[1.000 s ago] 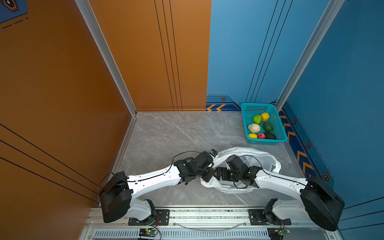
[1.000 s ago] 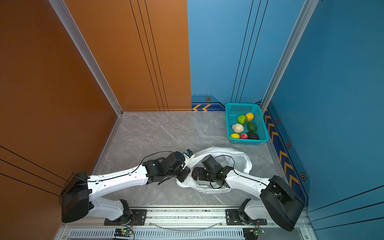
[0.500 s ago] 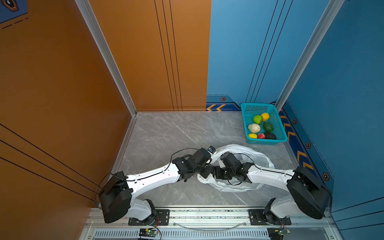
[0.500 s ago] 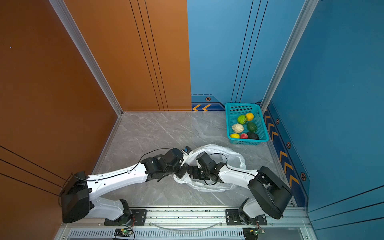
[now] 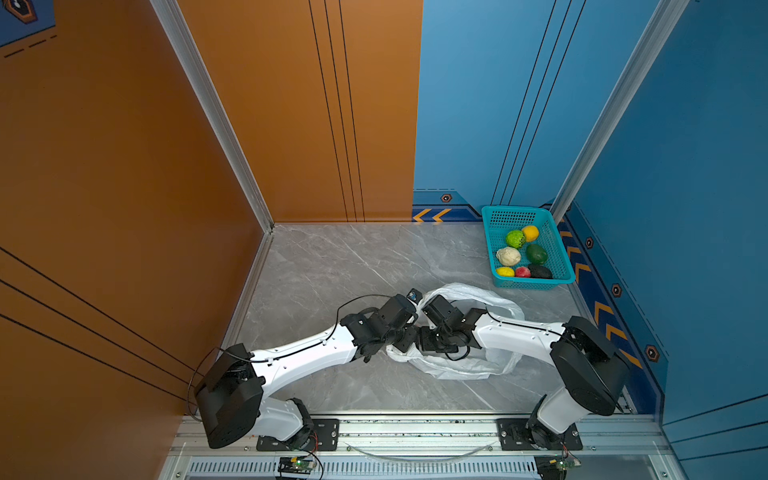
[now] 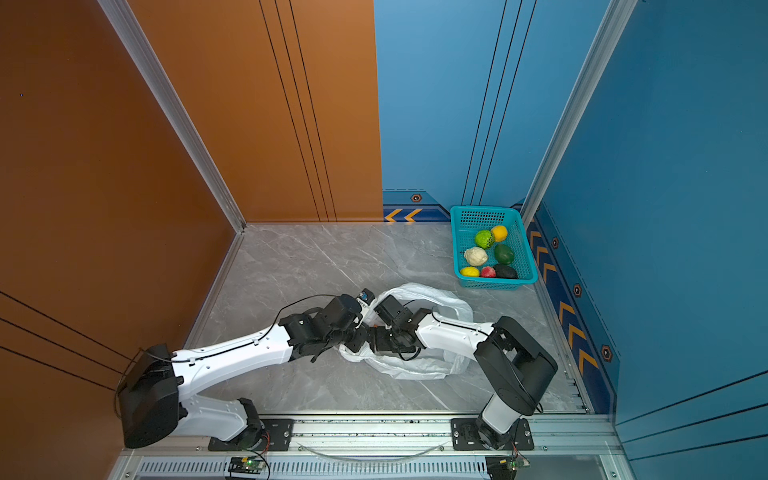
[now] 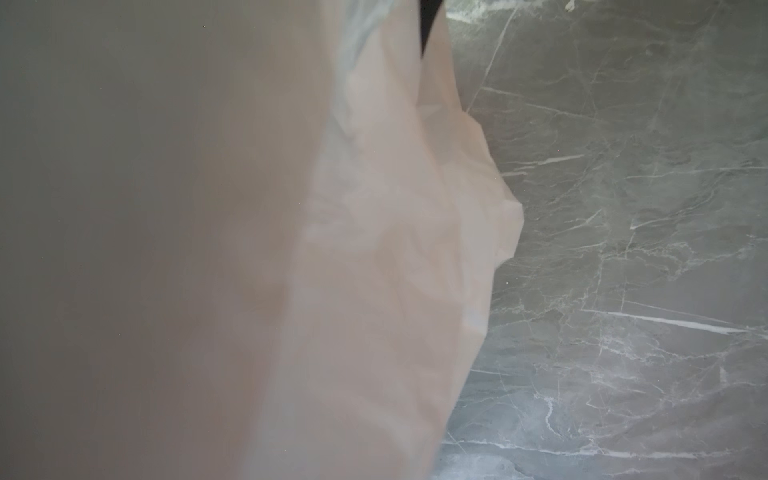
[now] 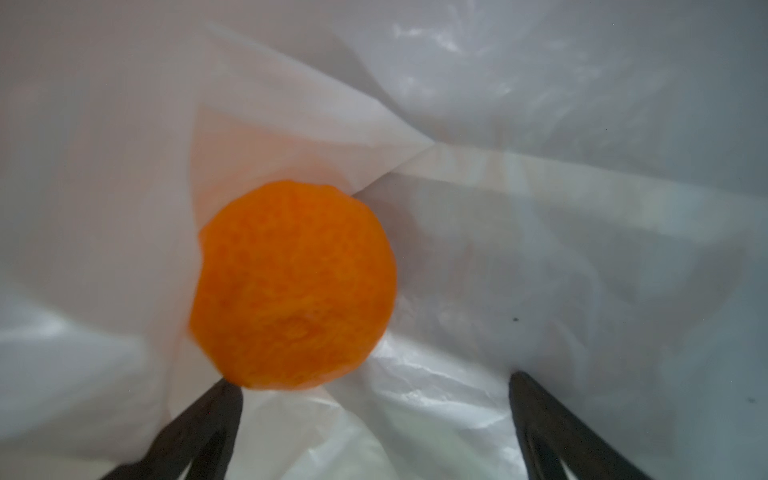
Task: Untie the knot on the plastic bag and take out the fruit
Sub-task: 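Lower the right gripper onto the orange tangerine and close on it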
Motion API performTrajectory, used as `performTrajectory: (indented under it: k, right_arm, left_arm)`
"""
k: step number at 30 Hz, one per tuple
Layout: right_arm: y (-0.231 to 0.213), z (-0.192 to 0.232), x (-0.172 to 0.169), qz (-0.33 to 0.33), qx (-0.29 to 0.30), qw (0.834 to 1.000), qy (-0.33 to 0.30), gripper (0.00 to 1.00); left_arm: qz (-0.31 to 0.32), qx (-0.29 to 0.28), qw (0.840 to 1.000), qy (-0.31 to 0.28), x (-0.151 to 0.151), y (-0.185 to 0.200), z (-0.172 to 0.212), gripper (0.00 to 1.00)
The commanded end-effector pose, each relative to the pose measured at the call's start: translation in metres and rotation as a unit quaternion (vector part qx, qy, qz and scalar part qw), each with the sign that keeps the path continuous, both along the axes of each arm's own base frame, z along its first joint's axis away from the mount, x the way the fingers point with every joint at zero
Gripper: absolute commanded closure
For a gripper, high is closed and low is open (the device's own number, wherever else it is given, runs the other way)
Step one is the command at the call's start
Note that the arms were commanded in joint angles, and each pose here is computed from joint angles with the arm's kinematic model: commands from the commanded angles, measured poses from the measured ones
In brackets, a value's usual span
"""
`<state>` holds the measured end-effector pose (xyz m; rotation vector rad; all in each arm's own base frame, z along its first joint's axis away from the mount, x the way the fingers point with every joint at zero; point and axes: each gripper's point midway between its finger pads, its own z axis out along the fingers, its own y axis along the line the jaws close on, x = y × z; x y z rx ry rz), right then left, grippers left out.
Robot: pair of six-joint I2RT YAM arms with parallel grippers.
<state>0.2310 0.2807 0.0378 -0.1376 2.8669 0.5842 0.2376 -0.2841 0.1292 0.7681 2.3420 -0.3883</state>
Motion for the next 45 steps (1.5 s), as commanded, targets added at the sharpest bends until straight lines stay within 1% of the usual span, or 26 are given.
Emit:
performTrajectory:
  k: [1,6,10,13,17,21,25,27,32,39,45]
  right_arm:
    - [-0.017,-0.008,0.018,-0.064,-0.046,0.997,-0.017,0.0]
    - [-0.028,-0.004,0.023,-0.083,-0.057,0.995,-0.029,0.01]
    - [-0.029,0.004,0.024,-0.082,-0.05,0.995,-0.037,0.01]
    - [-0.017,0.012,0.027,-0.063,-0.028,0.997,-0.047,0.0]
    - [0.005,0.021,0.034,-0.043,0.027,0.997,-0.054,0.0]
    - [0.016,0.028,0.041,-0.037,0.052,0.996,-0.063,0.0]
    - [0.022,0.034,0.05,-0.046,0.077,0.994,-0.069,0.0]
    - [0.023,0.031,0.053,-0.05,0.078,0.994,-0.064,0.01]
    - [0.032,0.028,0.055,-0.053,0.086,0.993,-0.057,0.12]
    - [0.049,0.034,0.047,-0.054,0.108,0.992,-0.025,0.13]
    - [0.059,0.009,0.036,-0.056,0.104,0.993,0.018,0.19]
  left_arm:
    - [-0.055,-0.038,0.996,0.056,-0.039,-0.013,0.0,1.0]
    - [-0.049,-0.018,0.995,0.083,-0.05,-0.002,-0.022,1.0]
    - [-0.045,-0.006,0.995,0.084,-0.054,0.0,-0.03,1.0]
    - [-0.037,-0.007,0.997,0.066,-0.048,0.0,-0.025,1.0]
    - [-0.035,-0.017,0.998,0.043,-0.038,-0.005,-0.012,1.0]
    - [-0.036,-0.022,0.998,0.035,-0.034,-0.008,-0.006,1.0]
    - [-0.035,-0.028,0.998,0.035,-0.031,-0.007,-0.007,1.0]
    - [-0.035,-0.032,0.998,0.036,-0.03,-0.008,-0.007,1.0]
    - [-0.036,-0.03,0.998,0.041,-0.032,-0.007,-0.014,1.0]
    - [-0.03,-0.031,0.998,0.043,-0.035,0.002,-0.024,1.0]
    - [-0.029,-0.034,0.998,0.041,-0.035,0.007,-0.025,1.0]
